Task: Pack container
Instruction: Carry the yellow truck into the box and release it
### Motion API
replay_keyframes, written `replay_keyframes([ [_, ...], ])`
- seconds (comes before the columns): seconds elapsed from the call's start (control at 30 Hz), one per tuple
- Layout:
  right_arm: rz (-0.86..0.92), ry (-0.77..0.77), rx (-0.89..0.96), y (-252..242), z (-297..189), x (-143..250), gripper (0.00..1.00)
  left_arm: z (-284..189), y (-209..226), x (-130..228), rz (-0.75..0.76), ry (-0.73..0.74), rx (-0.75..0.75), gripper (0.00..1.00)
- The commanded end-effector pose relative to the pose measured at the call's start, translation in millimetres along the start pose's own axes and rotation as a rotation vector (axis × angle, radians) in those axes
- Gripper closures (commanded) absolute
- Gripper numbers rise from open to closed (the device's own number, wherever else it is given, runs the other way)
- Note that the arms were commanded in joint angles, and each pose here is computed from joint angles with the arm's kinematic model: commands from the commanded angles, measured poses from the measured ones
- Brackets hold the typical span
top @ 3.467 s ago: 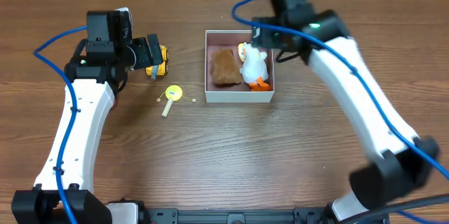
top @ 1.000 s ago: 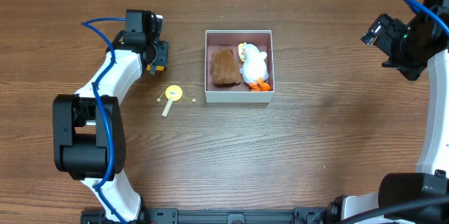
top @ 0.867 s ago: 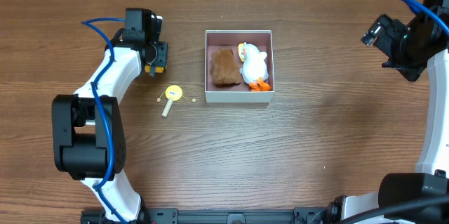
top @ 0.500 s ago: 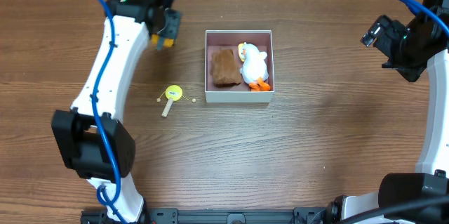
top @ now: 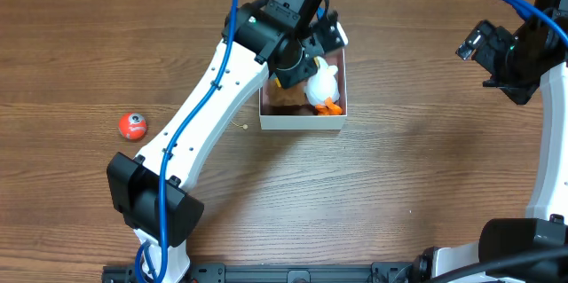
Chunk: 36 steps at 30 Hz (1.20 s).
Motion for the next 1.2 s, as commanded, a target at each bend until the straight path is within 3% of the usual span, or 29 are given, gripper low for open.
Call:
replay_keyframes([
  [0.0,0.002,-0.005,0.007,-1,-1,-1,0.00,17,-30,7,0.330,-0.049,0.169,0.96],
  [0.1,0.002,-0.002,0.008,-1,-1,0,0.00,43,-41,23,0.436,-0.020,0.220,0.96],
  [0.43,0.002,0.006,0.011,-2,-1,2,0.00,98,-61,34,0.390,-0.083,0.264,0.96],
  [0.67,0.003,0.011,0.013,-2,-1,2,0.00,104,-62,35,0.270,-0.077,0.257,0.69],
  [0.8,0.004,0.019,0.016,-3,-1,4,0.00,106,-56,28,0.181,-0.100,0.231,0.62],
  [0.97,0.004,0.022,0.018,-3,-1,5,0.00,110,-63,30,0.153,-0.141,0.289,0.68],
  [1.17,0.004,0.022,0.018,-3,-1,5,0.00,125,-70,46,0.131,-0.094,0.324,0.67],
])
Point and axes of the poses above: each gripper's point midway between its finger pads, its own z axis out along the fingers, its own y axis along the line the jaws close on, x = y × z, the point moved 3 cm from there along -z, back along the fingers, and after that the axes turned 2 degrees about -z, right-handed, at the moved point
